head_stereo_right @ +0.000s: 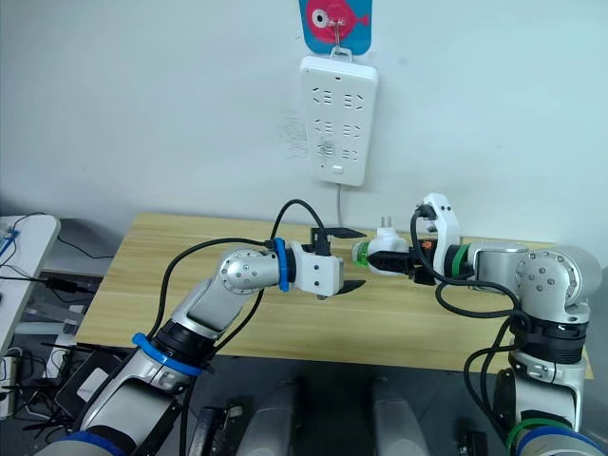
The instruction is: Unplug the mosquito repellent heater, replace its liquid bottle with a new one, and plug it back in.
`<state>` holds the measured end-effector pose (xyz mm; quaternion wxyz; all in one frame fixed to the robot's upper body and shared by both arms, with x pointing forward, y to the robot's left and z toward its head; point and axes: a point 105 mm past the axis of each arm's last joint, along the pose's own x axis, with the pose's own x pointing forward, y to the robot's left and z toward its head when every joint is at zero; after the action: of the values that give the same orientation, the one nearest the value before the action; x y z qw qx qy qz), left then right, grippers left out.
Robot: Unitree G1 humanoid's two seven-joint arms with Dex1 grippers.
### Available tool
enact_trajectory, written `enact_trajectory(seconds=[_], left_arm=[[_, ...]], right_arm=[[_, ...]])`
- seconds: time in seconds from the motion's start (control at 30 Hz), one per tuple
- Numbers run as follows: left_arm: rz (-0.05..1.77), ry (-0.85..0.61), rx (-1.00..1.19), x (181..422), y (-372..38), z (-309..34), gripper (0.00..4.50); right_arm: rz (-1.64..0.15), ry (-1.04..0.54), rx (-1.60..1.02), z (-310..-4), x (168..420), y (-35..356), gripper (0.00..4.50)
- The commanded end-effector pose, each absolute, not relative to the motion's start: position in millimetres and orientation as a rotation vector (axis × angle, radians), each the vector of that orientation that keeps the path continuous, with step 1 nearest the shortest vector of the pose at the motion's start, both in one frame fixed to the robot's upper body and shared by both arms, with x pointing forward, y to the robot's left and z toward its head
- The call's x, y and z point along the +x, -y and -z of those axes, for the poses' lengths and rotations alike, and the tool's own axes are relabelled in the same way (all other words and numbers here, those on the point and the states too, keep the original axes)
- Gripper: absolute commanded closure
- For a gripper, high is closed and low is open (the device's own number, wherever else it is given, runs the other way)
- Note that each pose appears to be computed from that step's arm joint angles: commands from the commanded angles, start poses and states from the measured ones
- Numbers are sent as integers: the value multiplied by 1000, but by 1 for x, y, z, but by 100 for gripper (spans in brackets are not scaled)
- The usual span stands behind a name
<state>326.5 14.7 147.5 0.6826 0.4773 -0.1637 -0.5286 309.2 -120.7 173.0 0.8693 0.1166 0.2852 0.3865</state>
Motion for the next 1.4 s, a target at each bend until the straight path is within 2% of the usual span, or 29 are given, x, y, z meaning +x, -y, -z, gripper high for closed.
enact_trajectory(seconds=[0.03,0.1,0.13,0.23,0.37,0.4,0.53,0.67,0.7,0.9,1.07,1.23,1.4], left_arm=[[1163,405,1082,327,-6,-155,0],[1154,407,1084,328,-5,-155,0],[1153,411,1087,328,-4,-156,19],[1157,403,1094,328,-4,-155,90],[1166,388,1107,326,-5,-152,216],[1167,387,1107,325,-5,-152,224],[1167,382,1102,325,-6,-151,224],[1157,380,1082,326,-6,-150,224],[1150,370,1055,327,-7,-149,224],[1063,315,755,334,-13,-147,224],[956,307,512,341,-27,-151,224],[934,334,268,337,-31,-167,224],[1008,347,194,326,-28,-173,224]], right_arm=[[-846,-549,229,-186,302,116,150],[-847,-550,234,-186,302,115,150],[-847,-550,240,-186,301,114,150],[-846,-552,254,-187,301,113,150],[-854,-552,278,-190,301,110,150],[-855,-553,281,-190,301,110,150],[-872,-558,277,-191,298,106,150],[-906,-506,246,-194,290,100,9],[-883,-461,222,-197,291,101,0],[-773,-148,204,-220,300,107,0],[-712,46,170,-227,294,102,0],[-714,58,100,-205,280,85,0],[-695,103,151,-201,281,73,0]])
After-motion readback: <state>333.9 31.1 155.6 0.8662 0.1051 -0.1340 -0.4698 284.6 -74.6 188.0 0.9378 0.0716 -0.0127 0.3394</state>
